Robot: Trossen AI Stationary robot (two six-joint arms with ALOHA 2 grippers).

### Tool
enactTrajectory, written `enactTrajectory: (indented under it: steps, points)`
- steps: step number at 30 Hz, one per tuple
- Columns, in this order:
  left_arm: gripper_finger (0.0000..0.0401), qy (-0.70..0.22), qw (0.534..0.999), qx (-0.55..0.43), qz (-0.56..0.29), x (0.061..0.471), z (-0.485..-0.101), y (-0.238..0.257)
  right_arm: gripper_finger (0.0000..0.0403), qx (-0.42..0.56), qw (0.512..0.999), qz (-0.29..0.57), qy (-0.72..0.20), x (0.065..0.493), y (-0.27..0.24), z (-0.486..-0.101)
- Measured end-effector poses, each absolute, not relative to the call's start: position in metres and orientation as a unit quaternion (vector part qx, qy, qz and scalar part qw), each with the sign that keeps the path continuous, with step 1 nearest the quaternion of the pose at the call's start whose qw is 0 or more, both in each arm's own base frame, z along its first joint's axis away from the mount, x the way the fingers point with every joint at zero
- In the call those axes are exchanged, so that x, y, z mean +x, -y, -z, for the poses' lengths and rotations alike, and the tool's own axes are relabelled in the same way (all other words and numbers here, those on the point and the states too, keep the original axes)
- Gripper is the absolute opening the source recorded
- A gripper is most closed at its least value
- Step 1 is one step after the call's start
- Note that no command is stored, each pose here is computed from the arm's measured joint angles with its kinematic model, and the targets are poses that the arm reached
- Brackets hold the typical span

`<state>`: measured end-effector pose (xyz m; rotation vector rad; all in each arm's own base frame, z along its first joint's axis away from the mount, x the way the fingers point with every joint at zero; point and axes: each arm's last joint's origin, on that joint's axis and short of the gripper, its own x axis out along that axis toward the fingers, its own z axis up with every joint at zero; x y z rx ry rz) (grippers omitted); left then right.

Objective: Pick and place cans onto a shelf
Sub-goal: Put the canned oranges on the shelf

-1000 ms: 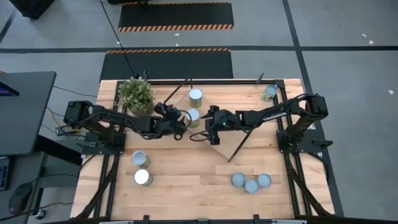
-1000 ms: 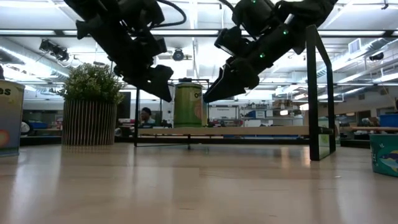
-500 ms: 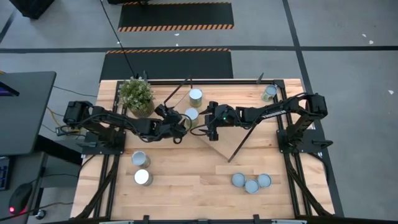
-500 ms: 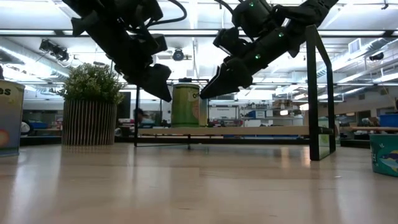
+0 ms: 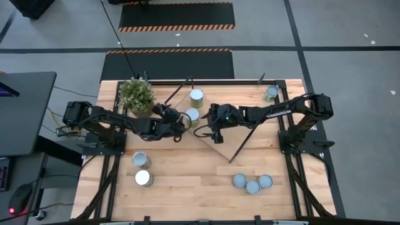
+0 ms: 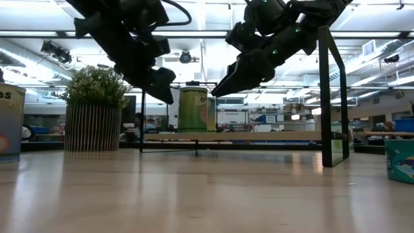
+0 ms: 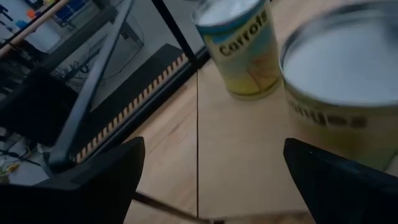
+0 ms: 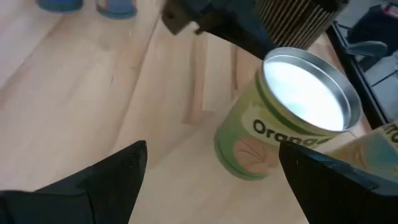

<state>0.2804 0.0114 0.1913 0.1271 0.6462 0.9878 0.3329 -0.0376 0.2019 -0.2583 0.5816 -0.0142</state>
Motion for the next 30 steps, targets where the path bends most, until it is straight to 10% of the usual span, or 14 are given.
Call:
enactTrajectory:
  steps: [30]
  points:
    - [0.0389, -0.307, 0.851, 0.069, -0.421, 0.283, -0.192, 0.005, 0.0373, -0.154, 0.936, 0.056, -0.312, 0.326, 0.053, -0.205]
